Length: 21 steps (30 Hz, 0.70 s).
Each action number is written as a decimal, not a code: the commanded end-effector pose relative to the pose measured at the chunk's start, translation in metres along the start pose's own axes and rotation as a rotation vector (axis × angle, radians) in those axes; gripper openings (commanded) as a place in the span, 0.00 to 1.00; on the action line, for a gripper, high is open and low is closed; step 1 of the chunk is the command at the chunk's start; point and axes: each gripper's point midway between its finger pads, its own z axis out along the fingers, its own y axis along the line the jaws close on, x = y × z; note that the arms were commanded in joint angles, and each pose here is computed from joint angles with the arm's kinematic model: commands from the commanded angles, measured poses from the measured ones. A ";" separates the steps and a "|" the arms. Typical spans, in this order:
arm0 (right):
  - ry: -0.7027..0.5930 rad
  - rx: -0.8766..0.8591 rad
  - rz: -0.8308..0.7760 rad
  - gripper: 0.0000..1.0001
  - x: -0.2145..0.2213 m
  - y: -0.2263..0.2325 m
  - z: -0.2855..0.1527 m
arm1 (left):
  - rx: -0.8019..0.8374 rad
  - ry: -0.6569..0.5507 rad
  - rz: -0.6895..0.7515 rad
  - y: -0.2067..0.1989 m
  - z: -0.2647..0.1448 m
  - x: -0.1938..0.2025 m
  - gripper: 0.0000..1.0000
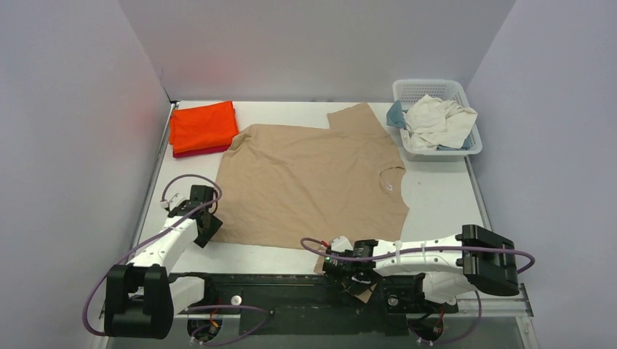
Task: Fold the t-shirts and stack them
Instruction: Grab the side of the flattened tshirt closest away from the robot with both arms
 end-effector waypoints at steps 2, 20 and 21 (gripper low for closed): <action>0.119 0.011 -0.061 0.61 0.018 -0.001 0.004 | 0.044 -0.001 -0.015 -0.013 0.008 -0.003 0.45; -0.078 0.092 0.063 0.00 -0.021 -0.046 -0.048 | 0.099 -0.032 -0.026 -0.015 -0.010 -0.012 0.00; -0.077 0.085 0.066 0.00 -0.019 -0.047 -0.052 | 0.085 -0.033 -0.042 -0.009 -0.014 -0.011 0.00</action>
